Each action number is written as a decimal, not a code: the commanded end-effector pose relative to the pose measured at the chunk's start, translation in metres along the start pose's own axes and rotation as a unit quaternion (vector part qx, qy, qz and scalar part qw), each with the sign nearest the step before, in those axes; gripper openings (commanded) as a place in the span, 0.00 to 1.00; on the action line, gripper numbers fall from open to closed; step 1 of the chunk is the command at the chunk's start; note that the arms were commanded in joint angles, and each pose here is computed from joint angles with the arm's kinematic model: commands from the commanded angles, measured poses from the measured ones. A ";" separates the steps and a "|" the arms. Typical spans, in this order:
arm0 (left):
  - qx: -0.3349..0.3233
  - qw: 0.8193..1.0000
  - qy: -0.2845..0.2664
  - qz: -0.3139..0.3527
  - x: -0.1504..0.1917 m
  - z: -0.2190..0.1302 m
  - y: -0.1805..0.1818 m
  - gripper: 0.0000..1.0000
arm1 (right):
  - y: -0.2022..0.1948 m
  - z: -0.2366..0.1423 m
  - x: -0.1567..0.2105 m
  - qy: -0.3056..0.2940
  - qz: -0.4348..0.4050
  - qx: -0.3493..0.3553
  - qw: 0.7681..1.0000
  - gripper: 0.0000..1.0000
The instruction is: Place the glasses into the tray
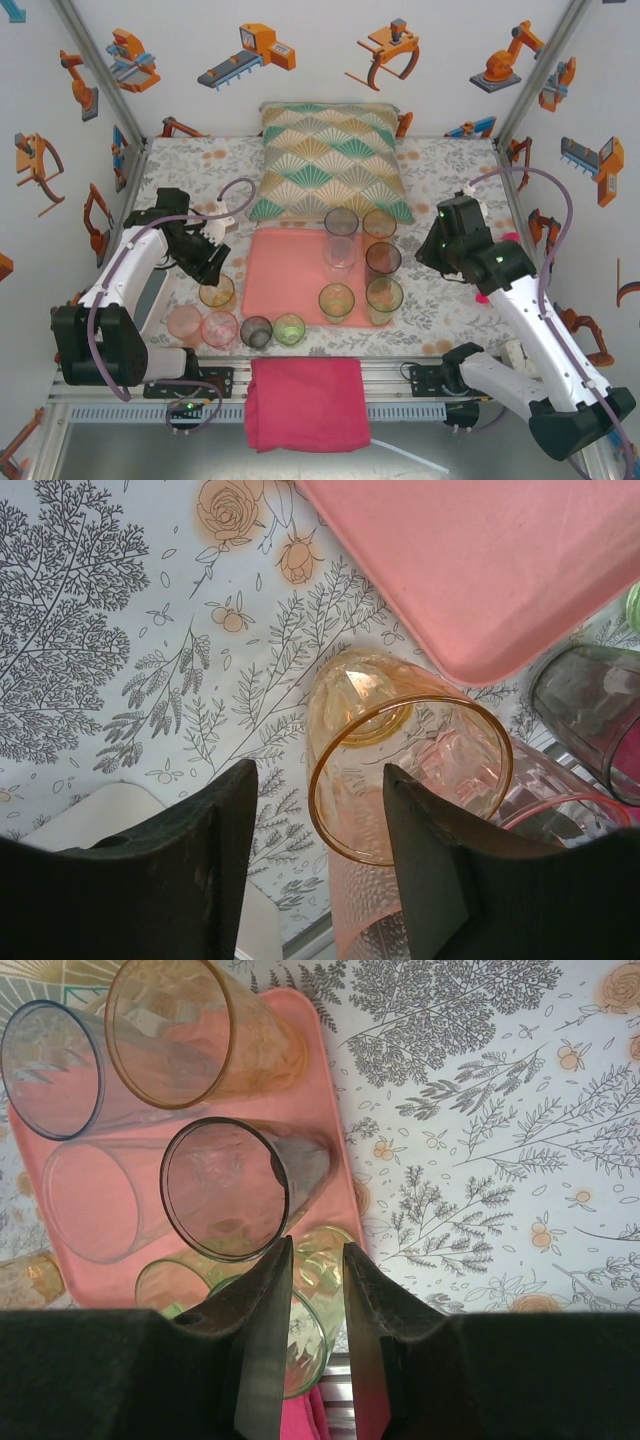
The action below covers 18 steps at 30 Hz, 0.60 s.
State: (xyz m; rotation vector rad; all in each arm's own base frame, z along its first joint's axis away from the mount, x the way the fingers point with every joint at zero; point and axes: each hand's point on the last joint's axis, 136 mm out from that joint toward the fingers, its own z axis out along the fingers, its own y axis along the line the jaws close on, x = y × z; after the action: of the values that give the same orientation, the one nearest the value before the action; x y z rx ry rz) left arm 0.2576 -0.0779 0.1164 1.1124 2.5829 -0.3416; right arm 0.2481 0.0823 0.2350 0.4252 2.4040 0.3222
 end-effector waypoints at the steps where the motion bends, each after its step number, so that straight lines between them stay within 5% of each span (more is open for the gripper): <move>1: 0.009 1.000 0.003 0.009 0.004 0.004 -0.001 0.50 | -0.001 -0.001 -0.001 -0.006 0.001 -0.003 1.000 0.30; 18: 0.011 1.000 0.008 0.012 0.007 0.012 0.000 0.39 | -0.003 -0.001 -0.001 -0.006 0.004 -0.001 1.000 0.30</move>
State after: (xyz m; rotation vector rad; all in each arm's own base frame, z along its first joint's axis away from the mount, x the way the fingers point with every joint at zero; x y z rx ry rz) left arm 0.2567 -0.0766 0.1050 1.1377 2.5910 -0.3369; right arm 0.2480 0.0819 0.2354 0.4269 2.4022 0.3228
